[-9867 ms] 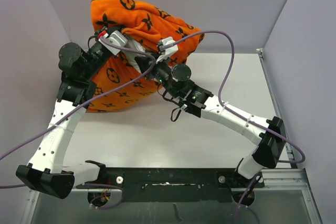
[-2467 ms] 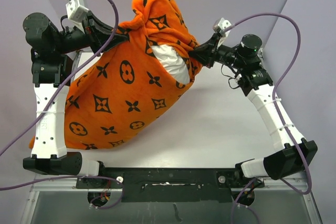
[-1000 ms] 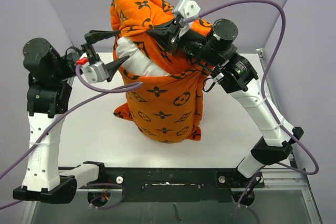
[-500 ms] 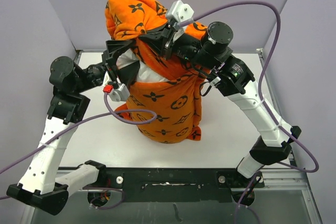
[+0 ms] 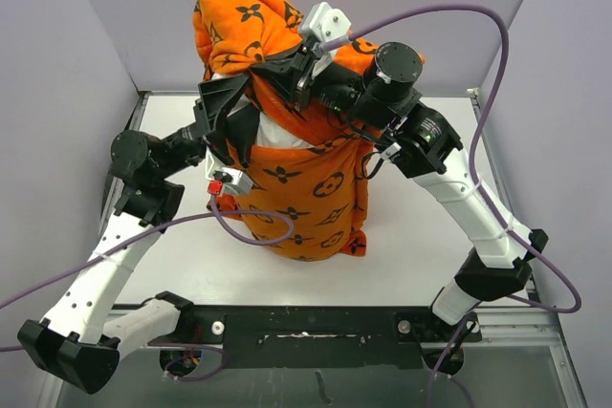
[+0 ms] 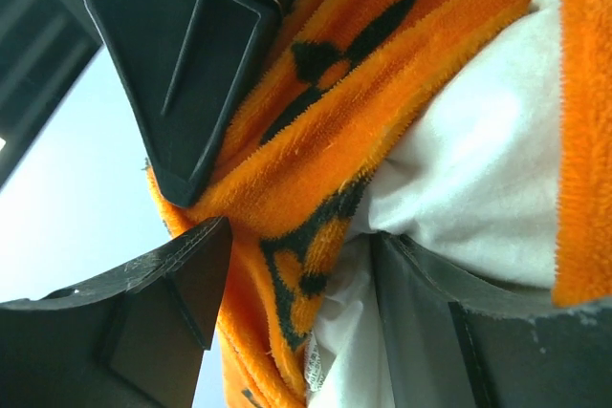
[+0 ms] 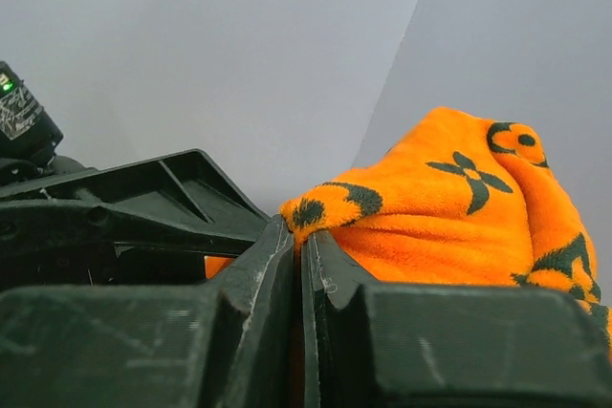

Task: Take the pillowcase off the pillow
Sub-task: Remove the pillow from the pillowcase.

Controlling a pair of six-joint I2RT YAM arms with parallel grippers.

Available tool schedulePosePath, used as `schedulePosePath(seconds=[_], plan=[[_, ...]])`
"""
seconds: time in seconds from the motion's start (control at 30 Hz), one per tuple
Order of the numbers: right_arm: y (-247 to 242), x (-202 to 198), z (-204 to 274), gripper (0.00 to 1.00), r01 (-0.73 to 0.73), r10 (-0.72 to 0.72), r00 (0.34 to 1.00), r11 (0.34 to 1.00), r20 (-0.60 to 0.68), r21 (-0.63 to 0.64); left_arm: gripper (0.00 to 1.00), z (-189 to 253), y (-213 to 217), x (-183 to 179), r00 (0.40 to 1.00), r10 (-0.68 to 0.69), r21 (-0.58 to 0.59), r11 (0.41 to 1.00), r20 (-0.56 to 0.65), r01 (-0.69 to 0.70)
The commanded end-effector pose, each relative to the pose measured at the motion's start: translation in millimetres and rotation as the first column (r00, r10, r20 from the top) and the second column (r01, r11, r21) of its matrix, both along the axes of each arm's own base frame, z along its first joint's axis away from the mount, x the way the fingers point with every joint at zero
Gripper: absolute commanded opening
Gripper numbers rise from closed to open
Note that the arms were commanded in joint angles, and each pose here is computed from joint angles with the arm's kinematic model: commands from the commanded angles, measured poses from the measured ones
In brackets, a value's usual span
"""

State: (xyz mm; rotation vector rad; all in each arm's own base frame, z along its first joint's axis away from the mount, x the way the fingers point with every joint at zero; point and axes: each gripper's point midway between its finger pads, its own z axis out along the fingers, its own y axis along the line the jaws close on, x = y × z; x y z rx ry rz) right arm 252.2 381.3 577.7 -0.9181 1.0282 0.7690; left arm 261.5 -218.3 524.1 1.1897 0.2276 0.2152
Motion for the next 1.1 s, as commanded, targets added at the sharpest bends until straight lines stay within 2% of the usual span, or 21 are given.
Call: schedulePosePath(seconds=[0.0,0.27,0.57,0.7,0.9,1.07], plan=[[-9,-56,60,0.0,-0.15,0.129,0.981,0.979,0.147,0.138,0.59,65,18,-30,0.935,0.096,-0.168,0.985,0.34,-0.04],[-15,-53,60,0.0,-0.118,0.097,0.983,0.984,0.156,0.134,0.59,70,30,-32,0.938,0.147,-0.204,0.975,0.315,-0.085],[-15,-53,58,0.0,-0.12,0.101,0.985,0.984,0.141,0.132,0.59,111,56,-20,0.935,0.251,-0.374,0.916,0.252,-0.145],[-14,-53,54,0.0,-0.118,0.101,0.986,0.985,0.131,0.127,0.59,126,62,-22,0.943,0.241,-0.426,0.896,0.23,-0.125],[-8,-54,48,0.0,-0.144,0.133,0.986,0.983,0.102,0.117,0.59,125,46,-29,0.955,0.167,-0.397,0.916,0.246,-0.058],[-9,-73,51,0.0,-0.232,0.221,0.971,0.965,0.095,0.122,0.64,113,40,8,0.975,0.19,-0.381,0.915,0.113,-0.134]])
